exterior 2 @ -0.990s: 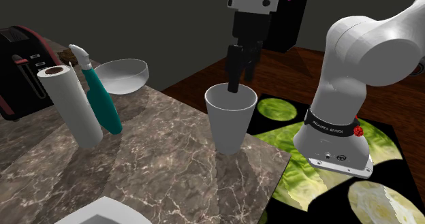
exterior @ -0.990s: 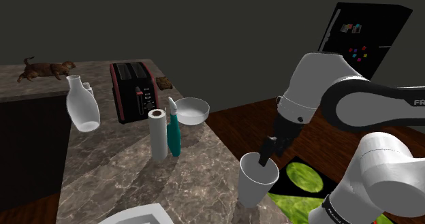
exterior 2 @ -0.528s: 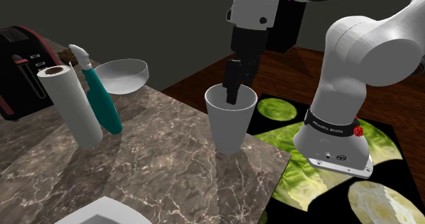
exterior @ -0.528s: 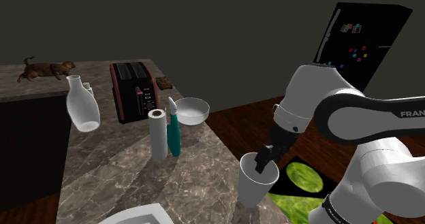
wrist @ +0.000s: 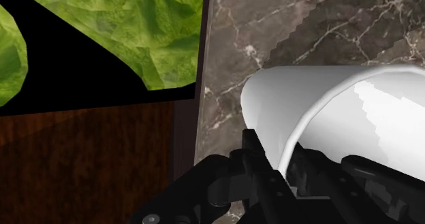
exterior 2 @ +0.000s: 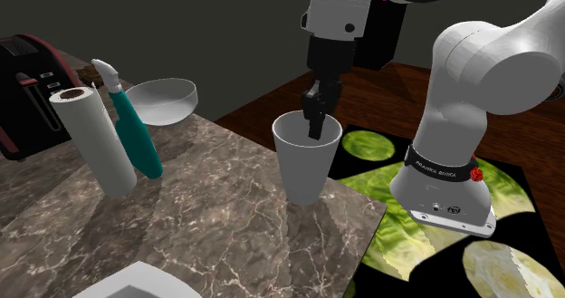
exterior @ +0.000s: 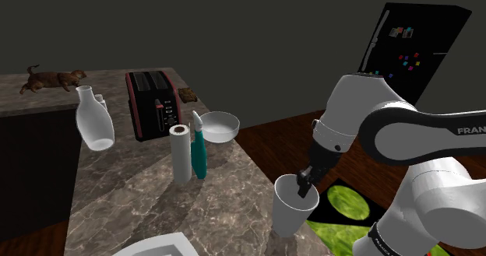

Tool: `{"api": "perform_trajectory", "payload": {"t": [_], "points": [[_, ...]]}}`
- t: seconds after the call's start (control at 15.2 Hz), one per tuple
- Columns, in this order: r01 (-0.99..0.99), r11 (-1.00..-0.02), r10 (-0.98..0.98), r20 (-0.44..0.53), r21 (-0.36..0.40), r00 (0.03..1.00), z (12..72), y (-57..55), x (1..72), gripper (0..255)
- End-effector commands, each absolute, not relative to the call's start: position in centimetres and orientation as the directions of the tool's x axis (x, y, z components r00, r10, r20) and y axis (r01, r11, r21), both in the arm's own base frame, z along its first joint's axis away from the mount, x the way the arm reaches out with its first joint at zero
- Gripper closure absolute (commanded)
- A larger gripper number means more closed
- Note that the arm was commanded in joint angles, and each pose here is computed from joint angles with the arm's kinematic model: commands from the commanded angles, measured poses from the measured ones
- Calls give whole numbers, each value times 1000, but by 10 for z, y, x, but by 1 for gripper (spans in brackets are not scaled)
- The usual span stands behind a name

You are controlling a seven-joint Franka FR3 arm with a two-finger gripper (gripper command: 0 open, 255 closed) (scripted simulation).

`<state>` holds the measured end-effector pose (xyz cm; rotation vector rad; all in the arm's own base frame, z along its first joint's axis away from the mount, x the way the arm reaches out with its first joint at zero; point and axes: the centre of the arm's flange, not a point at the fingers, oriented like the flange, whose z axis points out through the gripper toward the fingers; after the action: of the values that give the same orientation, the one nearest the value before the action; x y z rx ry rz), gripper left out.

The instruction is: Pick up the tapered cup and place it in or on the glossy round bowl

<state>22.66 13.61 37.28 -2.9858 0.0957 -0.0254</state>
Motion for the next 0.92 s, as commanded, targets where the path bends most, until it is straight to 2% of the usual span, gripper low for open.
{"api": "perform_trajectory", "payload": {"t": [0.0, 0.4, 0.86], "points": [[-62, -986, -65, 12, -154, 998, 373, 136, 227, 255], [-62, -986, -65, 12, -154, 998, 373, 136, 227, 255], [-62, -986, -65, 12, -154, 998, 410, 136, 227, 255]]}}
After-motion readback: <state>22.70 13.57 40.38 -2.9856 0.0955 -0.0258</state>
